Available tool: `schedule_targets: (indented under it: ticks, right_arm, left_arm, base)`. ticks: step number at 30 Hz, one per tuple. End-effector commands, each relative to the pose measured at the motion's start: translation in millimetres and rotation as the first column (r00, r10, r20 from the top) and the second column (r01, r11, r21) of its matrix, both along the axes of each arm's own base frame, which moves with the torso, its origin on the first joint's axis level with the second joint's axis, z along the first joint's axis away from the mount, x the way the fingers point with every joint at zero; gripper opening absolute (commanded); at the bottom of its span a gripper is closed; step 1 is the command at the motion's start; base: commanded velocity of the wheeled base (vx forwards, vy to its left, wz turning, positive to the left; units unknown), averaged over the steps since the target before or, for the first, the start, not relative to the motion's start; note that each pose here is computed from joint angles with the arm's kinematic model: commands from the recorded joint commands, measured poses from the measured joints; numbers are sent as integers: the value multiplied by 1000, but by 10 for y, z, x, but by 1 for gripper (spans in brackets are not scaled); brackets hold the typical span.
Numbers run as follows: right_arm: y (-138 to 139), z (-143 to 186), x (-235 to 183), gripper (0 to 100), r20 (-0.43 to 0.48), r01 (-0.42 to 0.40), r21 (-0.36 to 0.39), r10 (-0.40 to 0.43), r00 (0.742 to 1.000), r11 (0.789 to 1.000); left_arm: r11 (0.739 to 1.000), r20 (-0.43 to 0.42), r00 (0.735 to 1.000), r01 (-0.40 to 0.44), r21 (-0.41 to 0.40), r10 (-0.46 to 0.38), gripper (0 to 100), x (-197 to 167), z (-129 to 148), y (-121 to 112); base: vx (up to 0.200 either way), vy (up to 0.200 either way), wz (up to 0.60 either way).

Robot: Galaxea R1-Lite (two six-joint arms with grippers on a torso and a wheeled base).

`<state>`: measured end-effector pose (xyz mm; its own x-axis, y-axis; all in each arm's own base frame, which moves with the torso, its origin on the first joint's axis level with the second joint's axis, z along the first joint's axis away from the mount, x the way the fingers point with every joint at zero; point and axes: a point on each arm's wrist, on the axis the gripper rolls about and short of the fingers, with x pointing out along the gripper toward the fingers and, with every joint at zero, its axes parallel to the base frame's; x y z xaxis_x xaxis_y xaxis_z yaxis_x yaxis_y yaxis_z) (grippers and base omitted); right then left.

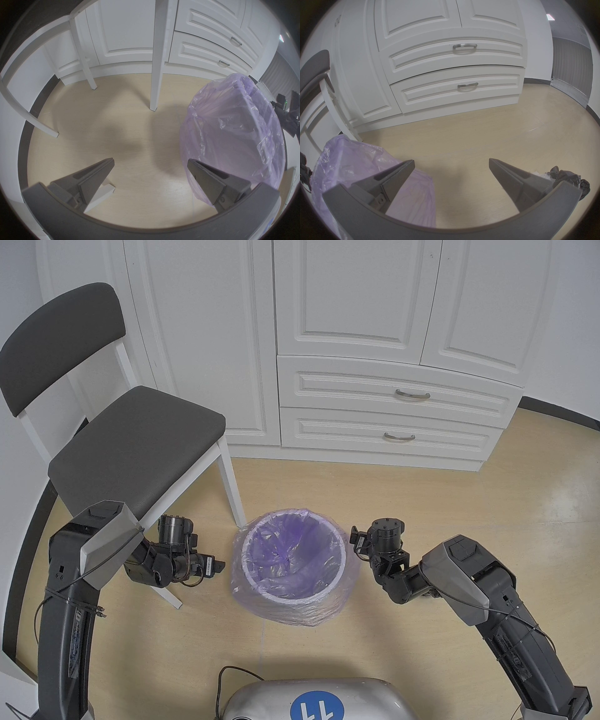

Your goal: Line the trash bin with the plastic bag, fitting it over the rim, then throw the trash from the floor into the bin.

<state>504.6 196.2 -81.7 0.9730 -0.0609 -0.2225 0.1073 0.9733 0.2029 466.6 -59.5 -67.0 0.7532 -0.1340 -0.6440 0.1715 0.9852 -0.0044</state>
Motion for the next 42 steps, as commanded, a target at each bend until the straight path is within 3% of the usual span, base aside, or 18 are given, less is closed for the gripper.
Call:
schedule_targets:
  ticks: [1,9,15,22,27,28,30,38,42]
  right_arm:
    - [6,6,-2,100,1,-1,1,1,1000,1000]
    - [7,5,-2,100,-1,-6,5,6,1000,1000]
    - [8,8,-1,100,-6,-4,13,4,1000,1000]
    - [8,-7,-3,100,-24,-5,20,5,1000,1000]
    - [9,0,0,100,-28,-4,23,4,1000,1000]
    - [9,-6,0,100,-36,-1,28,2,999,1000]
    - [8,-10,-2,100,-37,0,32,1,999,999]
    - [2,-12,0,100,-39,-6,33,7,999,999]
    - [3,-4,1,100,-38,-8,36,10,999,999]
  left_arm:
    - [1000,2,1000,5,-2,-5,100,-7,19,-25]
    - [1000,-19,1000,22,-2,-22,100,-78,18,-68]
    - [991,-39,993,113,-73,-116,100,-211,146,-122]
    - [989,-76,988,124,-83,-131,100,-111,63,-232]
    - [991,-77,990,115,-74,-120,100,48,10,-256]
    - [994,-68,993,98,-40,-100,100,236,-183,-281]
    - [995,-79,992,98,-10,-98,100,333,-256,-293]
    - [994,-149,984,101,42,-94,100,414,-411,-276]
    - [994,-140,988,77,71,-67,100,436,-404,-264]
  base:
    - [0,0,0]
    - [0,0,0]
    - [0,0,0]
    - [0,0,0]
    - [0,0,0]
    - [0,0,0]
    - [0,0,0]
    - [0,0,0]
    - [0,0,0]
